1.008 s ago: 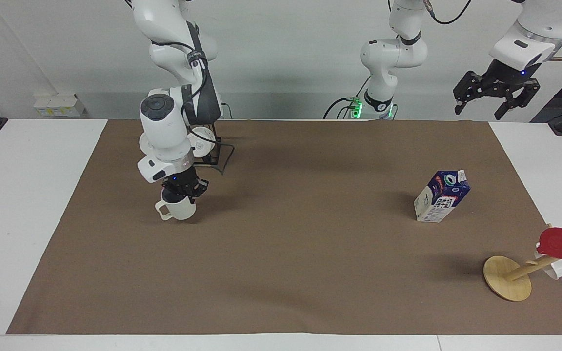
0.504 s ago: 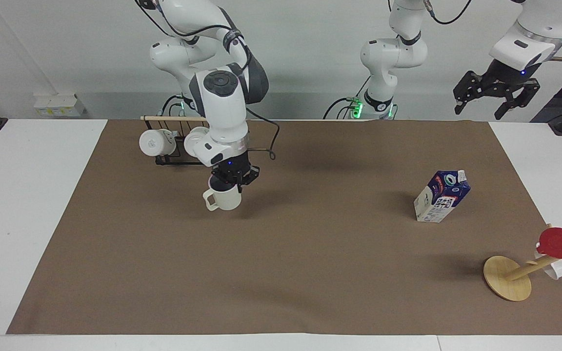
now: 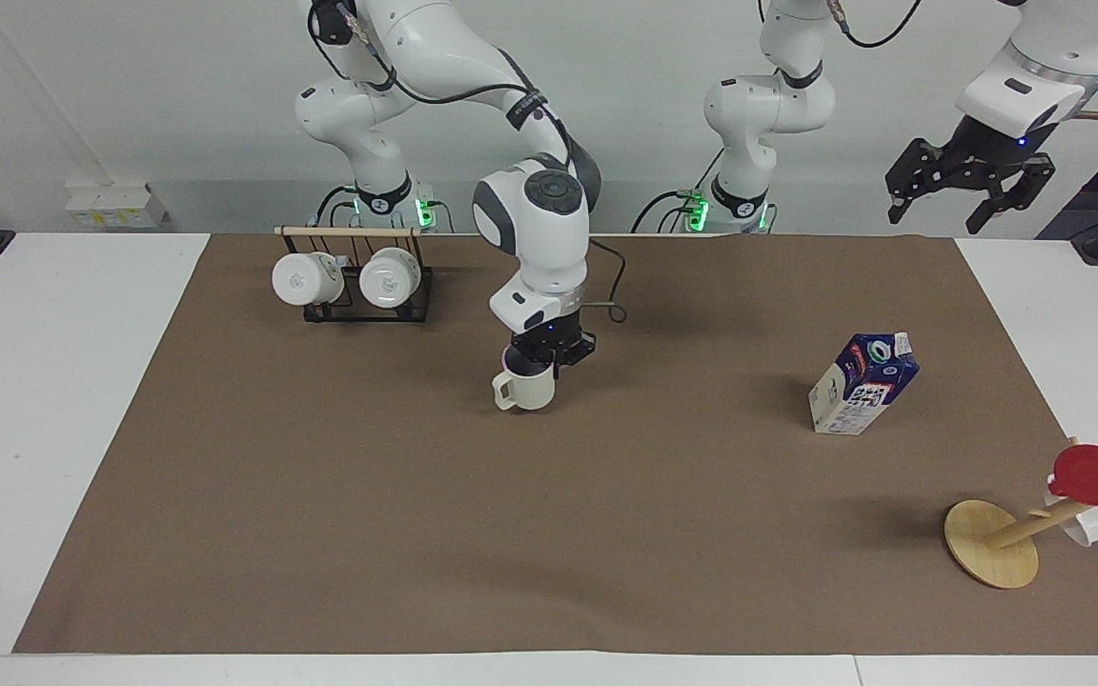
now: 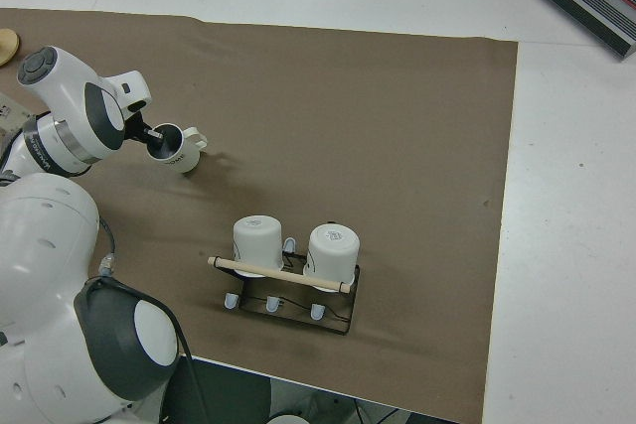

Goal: Place cup and milk on table

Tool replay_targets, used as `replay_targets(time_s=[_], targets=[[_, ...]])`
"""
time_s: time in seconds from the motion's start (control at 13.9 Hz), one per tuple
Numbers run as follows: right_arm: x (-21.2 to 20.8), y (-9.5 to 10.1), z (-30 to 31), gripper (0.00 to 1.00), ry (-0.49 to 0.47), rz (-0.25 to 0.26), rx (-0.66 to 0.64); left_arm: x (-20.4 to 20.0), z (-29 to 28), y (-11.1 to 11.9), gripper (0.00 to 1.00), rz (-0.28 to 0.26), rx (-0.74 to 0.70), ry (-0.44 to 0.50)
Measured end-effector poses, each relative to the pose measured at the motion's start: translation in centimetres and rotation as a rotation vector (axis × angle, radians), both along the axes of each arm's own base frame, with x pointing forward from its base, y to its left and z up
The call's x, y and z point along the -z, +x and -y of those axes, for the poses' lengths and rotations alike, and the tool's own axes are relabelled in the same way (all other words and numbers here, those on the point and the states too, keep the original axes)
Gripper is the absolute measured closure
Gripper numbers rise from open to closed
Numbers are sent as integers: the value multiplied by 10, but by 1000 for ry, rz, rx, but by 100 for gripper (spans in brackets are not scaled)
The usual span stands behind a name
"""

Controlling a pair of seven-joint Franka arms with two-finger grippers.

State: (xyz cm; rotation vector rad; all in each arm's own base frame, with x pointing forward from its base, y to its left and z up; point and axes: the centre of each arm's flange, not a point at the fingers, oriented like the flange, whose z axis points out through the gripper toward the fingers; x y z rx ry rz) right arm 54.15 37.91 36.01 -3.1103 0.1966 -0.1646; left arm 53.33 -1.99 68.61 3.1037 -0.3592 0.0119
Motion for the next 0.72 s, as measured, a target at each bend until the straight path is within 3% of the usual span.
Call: replay_targets(time_s=[0.72], targets=[[16, -3, -15, 96, -18, 20, -35, 0, -8, 0, 0, 2, -14, 0]])
